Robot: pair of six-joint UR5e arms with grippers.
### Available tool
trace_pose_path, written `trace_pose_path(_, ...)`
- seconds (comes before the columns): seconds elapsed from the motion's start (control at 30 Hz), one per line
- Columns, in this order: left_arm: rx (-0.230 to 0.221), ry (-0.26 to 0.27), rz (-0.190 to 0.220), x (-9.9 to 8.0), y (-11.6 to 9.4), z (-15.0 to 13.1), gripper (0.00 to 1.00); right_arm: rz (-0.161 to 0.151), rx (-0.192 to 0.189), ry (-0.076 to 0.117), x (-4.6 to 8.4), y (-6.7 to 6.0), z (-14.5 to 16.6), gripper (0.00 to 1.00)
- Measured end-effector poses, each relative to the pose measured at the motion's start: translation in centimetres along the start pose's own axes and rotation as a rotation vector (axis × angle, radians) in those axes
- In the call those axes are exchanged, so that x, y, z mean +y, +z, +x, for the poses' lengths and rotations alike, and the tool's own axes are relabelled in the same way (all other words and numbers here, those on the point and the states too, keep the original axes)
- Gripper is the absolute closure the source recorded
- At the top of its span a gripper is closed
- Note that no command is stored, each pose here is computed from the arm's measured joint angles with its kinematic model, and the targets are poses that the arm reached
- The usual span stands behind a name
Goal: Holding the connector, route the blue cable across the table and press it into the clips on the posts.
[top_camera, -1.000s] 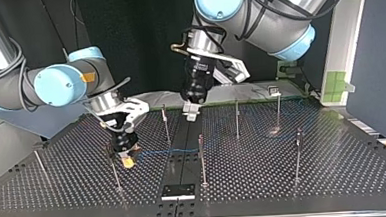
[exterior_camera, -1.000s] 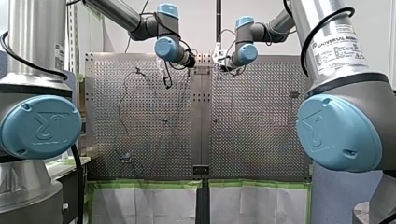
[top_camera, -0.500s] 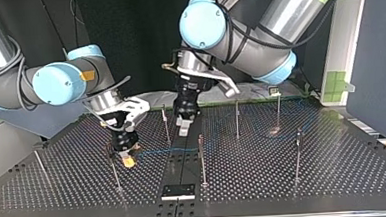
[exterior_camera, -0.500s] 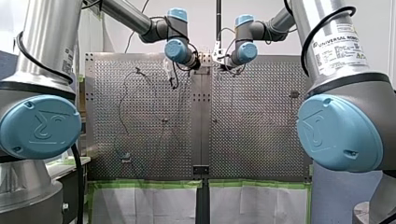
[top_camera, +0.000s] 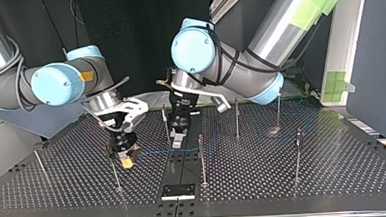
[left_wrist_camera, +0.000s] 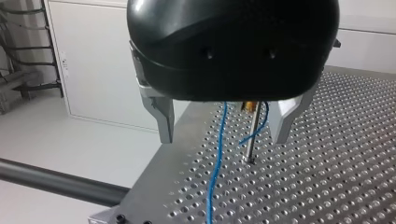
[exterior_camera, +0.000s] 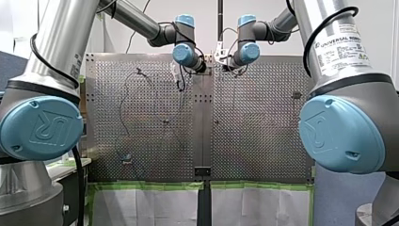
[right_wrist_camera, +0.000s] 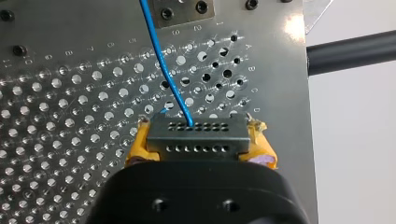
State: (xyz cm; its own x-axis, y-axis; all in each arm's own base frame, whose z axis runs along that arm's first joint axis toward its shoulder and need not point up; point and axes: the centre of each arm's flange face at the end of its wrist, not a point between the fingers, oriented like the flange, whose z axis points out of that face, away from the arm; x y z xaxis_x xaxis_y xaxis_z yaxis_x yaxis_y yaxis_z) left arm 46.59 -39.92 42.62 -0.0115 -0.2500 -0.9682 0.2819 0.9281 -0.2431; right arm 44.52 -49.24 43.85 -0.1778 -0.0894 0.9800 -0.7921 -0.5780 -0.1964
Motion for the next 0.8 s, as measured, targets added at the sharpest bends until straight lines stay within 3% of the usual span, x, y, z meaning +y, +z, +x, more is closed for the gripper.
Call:
trace_pose_path(0.47,-0.033,-0.009,-0.029,0.2,2.6,-1.0,0.0,-0.001,0.001,0.0,0.0,0.0,0.0,1.0)
trace_pose_path(0.8,-0.004,-0.001,-0.048,0.9,5.4,0.5,0.0,0.001,0.001,0.0,0.0,0.0,0.0,1.0)
